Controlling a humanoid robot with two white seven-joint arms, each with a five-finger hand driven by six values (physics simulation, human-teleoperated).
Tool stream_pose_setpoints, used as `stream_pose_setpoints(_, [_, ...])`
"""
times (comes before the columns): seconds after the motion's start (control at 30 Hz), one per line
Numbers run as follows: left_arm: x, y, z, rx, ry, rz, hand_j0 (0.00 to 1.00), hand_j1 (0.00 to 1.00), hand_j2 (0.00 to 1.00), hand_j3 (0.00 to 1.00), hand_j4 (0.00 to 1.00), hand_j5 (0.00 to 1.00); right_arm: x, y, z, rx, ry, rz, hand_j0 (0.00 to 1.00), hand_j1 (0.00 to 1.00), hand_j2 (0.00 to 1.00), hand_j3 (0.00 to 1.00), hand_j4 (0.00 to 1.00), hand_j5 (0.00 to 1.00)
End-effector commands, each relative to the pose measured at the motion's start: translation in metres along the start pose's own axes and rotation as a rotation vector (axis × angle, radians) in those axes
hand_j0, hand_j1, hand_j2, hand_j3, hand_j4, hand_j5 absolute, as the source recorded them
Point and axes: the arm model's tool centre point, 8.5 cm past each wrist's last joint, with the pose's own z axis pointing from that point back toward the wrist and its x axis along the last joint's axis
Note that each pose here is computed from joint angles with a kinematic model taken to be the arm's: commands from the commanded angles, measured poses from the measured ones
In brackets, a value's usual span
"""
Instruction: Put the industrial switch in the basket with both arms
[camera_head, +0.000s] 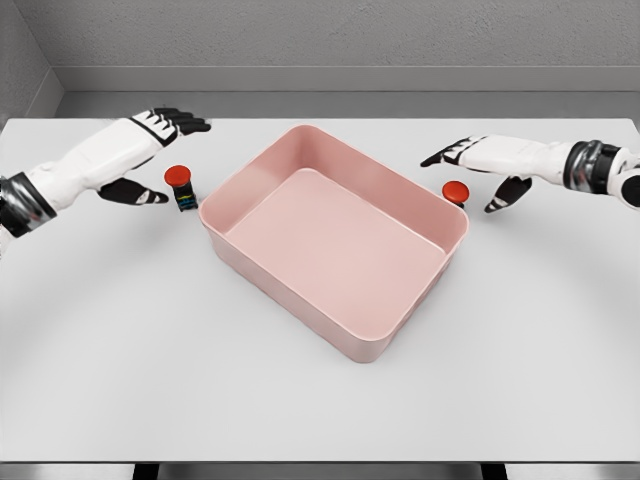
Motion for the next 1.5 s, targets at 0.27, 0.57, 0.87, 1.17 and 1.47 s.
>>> stream_pose_setpoints(0.27, [-0.01, -0.02, -0.004, -0.035, 0.033, 0.043, 1.0, 1.0, 1.0, 1.0, 1.0, 1.0, 0.002, 0.005, -0.005, 0.008, -0.006, -0.009, 0.91, 0.91, 0.91, 0.91, 0.91, 0.91])
stream_pose_setpoints(0.57, [-0.021, -0.034, -0.006, -0.065, 0.069, 0.071, 1.0, 1.0, 1.0, 1.0, 1.0, 1.0, 0.013, 0.006, -0.017, 0.007, -0.039, -0.008, 0.9, 0.9, 0.9, 0.9, 0.9, 0.9])
stream_pose_setpoints(0.87, [-0.03, -0.039, -0.008, -0.115, 0.091, 0.077, 1.0, 1.0, 1.0, 1.0, 1.0, 1.0, 0.017, 0.01, -0.022, 0.02, -0.05, -0.006, 0.85, 0.85, 0.85, 0.85, 0.85, 0.85])
stream_pose_setpoints(1.17, [-0.042, -0.043, -0.016, -0.13, 0.128, 0.093, 1.0, 1.0, 1.0, 1.0, 1.0, 1.0, 0.016, 0.01, -0.022, 0.026, -0.044, 0.004, 0.76, 0.76, 0.76, 0.76, 0.76, 0.76])
stream_pose_setpoints(1.47, [-0.044, -0.045, -0.023, -0.144, 0.134, 0.102, 0.97, 0.97, 0.97, 0.97, 0.97, 0.97, 0.014, 0.012, -0.02, 0.035, -0.035, 0.015, 0.66, 0.66, 0.66, 0.66, 0.66, 0.66])
